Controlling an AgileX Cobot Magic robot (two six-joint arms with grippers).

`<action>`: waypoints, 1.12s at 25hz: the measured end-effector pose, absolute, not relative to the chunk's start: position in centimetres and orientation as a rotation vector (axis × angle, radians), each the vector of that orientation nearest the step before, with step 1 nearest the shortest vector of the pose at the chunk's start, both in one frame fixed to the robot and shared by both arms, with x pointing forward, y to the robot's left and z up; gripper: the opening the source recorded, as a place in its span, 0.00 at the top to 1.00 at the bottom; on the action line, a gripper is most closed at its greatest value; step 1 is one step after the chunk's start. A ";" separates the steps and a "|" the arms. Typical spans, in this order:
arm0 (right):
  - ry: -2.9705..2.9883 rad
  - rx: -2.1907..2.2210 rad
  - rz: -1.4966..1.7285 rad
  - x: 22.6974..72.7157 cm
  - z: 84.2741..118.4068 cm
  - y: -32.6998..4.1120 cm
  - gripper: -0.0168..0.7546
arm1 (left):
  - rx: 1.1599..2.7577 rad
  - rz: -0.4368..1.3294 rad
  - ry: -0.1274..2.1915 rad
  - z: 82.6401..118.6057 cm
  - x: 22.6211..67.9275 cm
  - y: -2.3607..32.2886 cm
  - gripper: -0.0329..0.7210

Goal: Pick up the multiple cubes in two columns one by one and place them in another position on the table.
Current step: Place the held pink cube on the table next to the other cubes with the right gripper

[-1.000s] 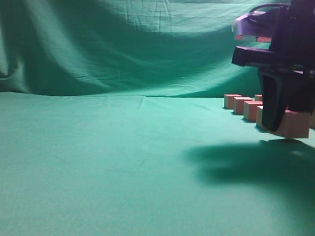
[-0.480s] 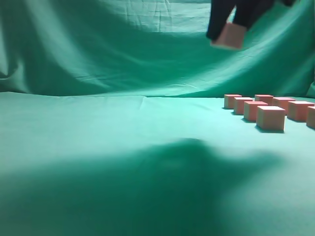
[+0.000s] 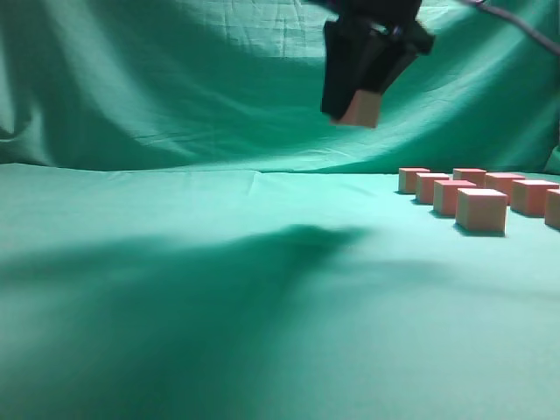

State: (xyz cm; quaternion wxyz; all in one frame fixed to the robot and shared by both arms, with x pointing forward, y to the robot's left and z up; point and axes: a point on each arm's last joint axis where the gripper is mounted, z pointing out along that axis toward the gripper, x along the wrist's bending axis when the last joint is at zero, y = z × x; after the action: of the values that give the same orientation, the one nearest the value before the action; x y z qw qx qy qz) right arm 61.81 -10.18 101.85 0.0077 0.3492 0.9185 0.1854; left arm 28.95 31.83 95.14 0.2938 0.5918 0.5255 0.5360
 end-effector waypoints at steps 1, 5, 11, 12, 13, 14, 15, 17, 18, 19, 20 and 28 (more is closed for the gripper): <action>2.878 1.066 0.577 62.0 101.4 -9.8 0.65 | 1.576 1.427 1.399 95.1 28.9 31.8 0.96; 2.900 1.030 0.557 62.6 98.9 -8.3 0.65 | 1.576 1.427 1.399 95.1 28.9 31.8 0.96; 2.921 1.024 0.438 63.3 96.1 -8.4 0.65 | 1.576 1.427 1.399 95.1 28.9 31.8 0.96; 2.918 1.032 0.428 63.4 95.8 -8.4 0.65 | 1.576 1.427 1.399 95.1 28.9 31.8 0.96; 2.913 1.037 0.424 63.5 95.6 -8.4 0.65 | 1.576 1.427 1.399 95.1 28.9 31.8 0.96; 2.911 1.039 0.419 63.5 95.4 -8.4 0.65 | 1.576 1.427 1.399 95.1 28.9 31.8 0.96; 2.908 1.042 0.419 63.6 95.3 -8.4 0.65 | 1.576 1.427 1.399 95.1 28.9 31.8 0.96; 2.908 1.044 0.415 63.7 94.9 -8.3 0.65 | 1.576 1.427 1.399 95.1 28.9 31.8 0.96; 2.912 1.046 0.410 63.7 94.6 -8.3 0.65 | 1.576 1.427 1.399 95.1 28.9 31.8 0.96; 2.913 1.045 0.405 63.8 94.5 -8.3 0.65 | 1.576 1.427 1.399 95.1 28.9 31.8 0.96; 2.912 1.045 0.406 63.8 94.5 -8.3 0.65 | 1.576 1.427 1.399 95.1 28.9 31.8 0.96; 2.909 1.046 0.405 63.9 94.3 -8.3 0.53 | 1.576 1.427 1.399 95.1 28.9 31.8 0.96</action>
State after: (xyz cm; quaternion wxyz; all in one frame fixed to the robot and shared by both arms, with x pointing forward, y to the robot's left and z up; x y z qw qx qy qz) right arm 63.91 -8.26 94.30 0.0118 0.3354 0.9330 0.1300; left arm 28.95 31.83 95.14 0.2938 0.5918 0.5255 0.5360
